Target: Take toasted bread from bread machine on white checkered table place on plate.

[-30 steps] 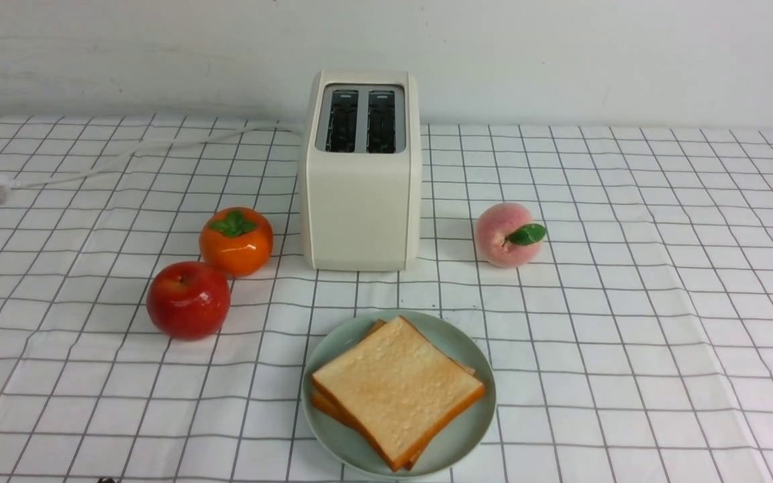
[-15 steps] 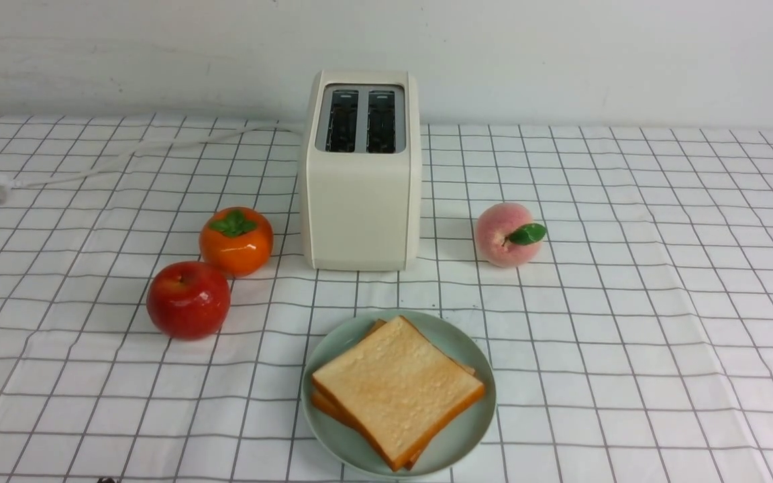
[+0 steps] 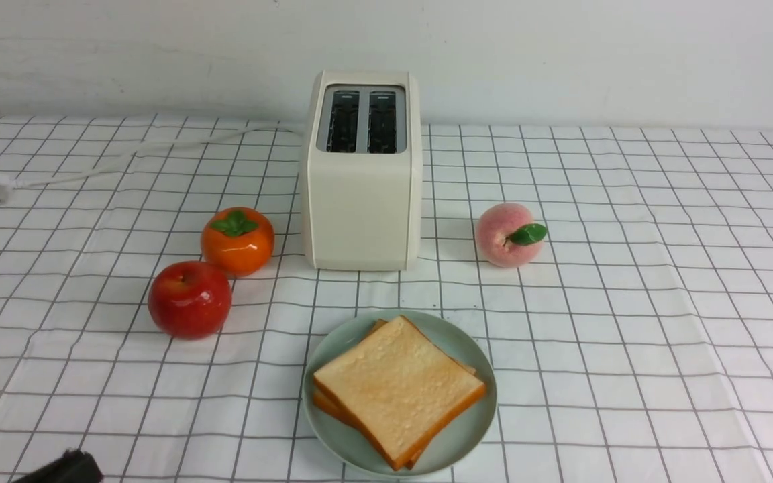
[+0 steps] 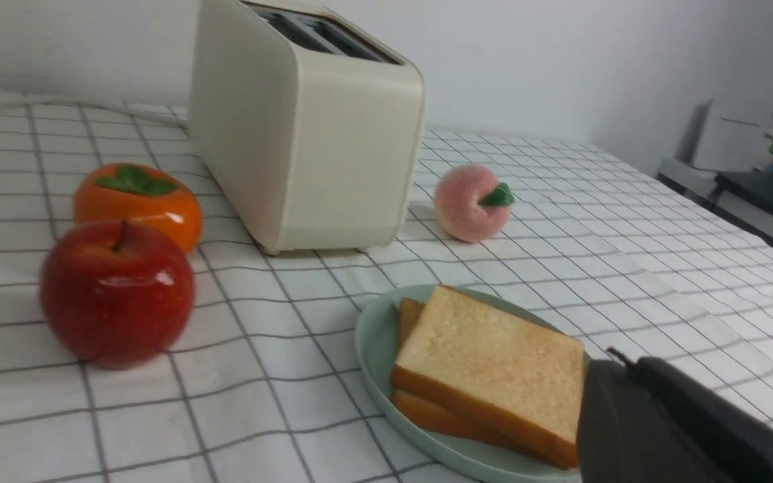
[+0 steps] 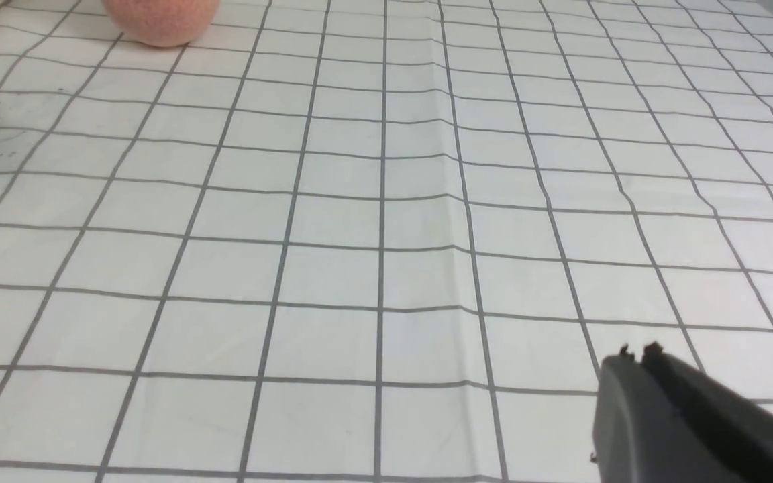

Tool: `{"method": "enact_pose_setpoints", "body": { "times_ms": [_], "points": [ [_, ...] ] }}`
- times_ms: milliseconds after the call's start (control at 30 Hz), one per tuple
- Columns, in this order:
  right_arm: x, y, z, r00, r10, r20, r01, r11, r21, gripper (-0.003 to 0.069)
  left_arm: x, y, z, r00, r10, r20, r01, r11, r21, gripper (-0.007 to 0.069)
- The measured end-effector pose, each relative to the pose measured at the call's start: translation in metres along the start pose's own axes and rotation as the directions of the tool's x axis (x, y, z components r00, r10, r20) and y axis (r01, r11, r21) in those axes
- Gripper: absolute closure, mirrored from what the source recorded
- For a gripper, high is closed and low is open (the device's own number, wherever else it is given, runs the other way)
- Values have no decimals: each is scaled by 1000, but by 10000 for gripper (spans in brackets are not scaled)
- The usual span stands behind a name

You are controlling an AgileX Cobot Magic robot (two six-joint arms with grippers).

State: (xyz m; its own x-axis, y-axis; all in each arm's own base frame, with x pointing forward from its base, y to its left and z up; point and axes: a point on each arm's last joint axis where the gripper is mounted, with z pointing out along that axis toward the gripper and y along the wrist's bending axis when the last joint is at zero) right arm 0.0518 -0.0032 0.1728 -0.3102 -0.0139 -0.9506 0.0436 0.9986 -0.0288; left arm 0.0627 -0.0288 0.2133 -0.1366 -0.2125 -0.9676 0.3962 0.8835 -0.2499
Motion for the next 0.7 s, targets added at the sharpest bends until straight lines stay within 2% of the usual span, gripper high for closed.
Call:
{"method": "enact_pose_setpoints", "body": {
  "times_ms": [100,133,167,200,400,500,700],
  "points": [
    [0,0,0,1000,-1,0,1,1000,0,652,-4,5,0,999,21,46,-18,998,-60,638],
    [0,0,0,1000,-1,0,1,1000,0,651,-6,8,-1,996,65,68,-56,992,-115,638],
    [0,0,0,1000,-1,0,1,1000,0,651,-7,9,-1,996,51,72,-42,992,-120,638],
    [0,0,0,1000,-1,0,1,1000,0,648,-7,12,-1,995,65,81,-50,984,-173,638],
    [0,0,0,1000,-1,0,1,1000,0,642,3,25,-9,999,33,4,-29,927,-374,638],
    [0,0,0,1000,-1,0,1,1000,0,638,15,28,-14,999,24,-23,-31,911,-410,638],
    [0,0,0,1000,-1,-1,1,1000,0,633,38,32,-20,985,-77,-157,-2,892,-452,638]
  ]
}}
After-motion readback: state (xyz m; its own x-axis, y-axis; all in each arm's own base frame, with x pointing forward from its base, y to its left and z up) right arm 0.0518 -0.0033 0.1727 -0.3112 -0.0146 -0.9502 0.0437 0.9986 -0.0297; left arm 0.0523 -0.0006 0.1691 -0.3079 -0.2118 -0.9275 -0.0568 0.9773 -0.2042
